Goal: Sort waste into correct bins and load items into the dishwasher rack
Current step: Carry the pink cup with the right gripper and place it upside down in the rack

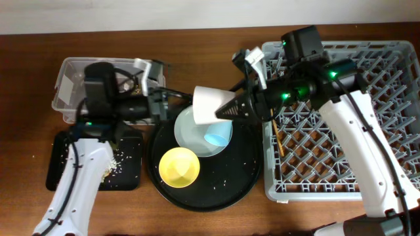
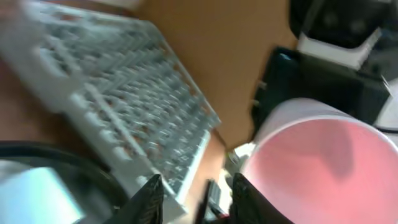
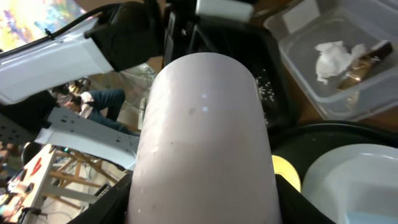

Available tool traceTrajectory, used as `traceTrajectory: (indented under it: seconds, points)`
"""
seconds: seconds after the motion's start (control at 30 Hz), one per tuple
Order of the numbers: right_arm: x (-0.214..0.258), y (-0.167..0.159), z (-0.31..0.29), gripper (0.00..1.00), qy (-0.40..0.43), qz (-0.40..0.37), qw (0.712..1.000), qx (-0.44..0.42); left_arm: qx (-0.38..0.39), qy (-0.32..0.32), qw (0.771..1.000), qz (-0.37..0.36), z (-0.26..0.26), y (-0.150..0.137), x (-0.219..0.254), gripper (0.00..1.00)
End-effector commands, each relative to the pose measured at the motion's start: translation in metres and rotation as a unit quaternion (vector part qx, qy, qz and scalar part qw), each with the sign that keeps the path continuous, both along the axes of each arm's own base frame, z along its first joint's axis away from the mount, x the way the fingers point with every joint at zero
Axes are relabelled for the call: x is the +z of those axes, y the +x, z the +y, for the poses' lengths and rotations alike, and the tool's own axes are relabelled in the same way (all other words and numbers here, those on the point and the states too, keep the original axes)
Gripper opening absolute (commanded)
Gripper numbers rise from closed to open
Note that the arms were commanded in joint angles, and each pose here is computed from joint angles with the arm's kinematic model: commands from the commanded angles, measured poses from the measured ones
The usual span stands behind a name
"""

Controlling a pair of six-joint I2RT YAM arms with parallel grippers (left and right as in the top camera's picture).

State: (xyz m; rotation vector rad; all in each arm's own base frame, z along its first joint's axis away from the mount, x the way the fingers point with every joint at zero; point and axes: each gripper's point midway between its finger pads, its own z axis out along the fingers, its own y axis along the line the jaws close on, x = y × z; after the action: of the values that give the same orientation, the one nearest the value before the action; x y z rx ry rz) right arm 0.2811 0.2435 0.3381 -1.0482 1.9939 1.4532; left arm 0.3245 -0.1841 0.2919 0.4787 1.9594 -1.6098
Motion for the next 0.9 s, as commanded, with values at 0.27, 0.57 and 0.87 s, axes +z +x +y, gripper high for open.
traceTrajectory:
  seconds: [0.27,0.57,0.87]
  points:
    - [-0.082,0.148,-0.226,0.48,-0.37,-0.004,0.766,-0.525,0.288,0.176,0.924,0.182,0.118,0.037,-0.098,0.99]
    - [-0.19,0.193,-0.255,0.48,-0.441,0.059,0.733,-0.515,0.293,0.184,0.919,0.19,0.121,0.036,-0.102,0.99]
    - [-0.193,0.196,-0.255,0.93,-0.443,0.064,0.733,-0.512,0.293,0.183,0.919,0.19,0.121,0.036,-0.102,0.99]
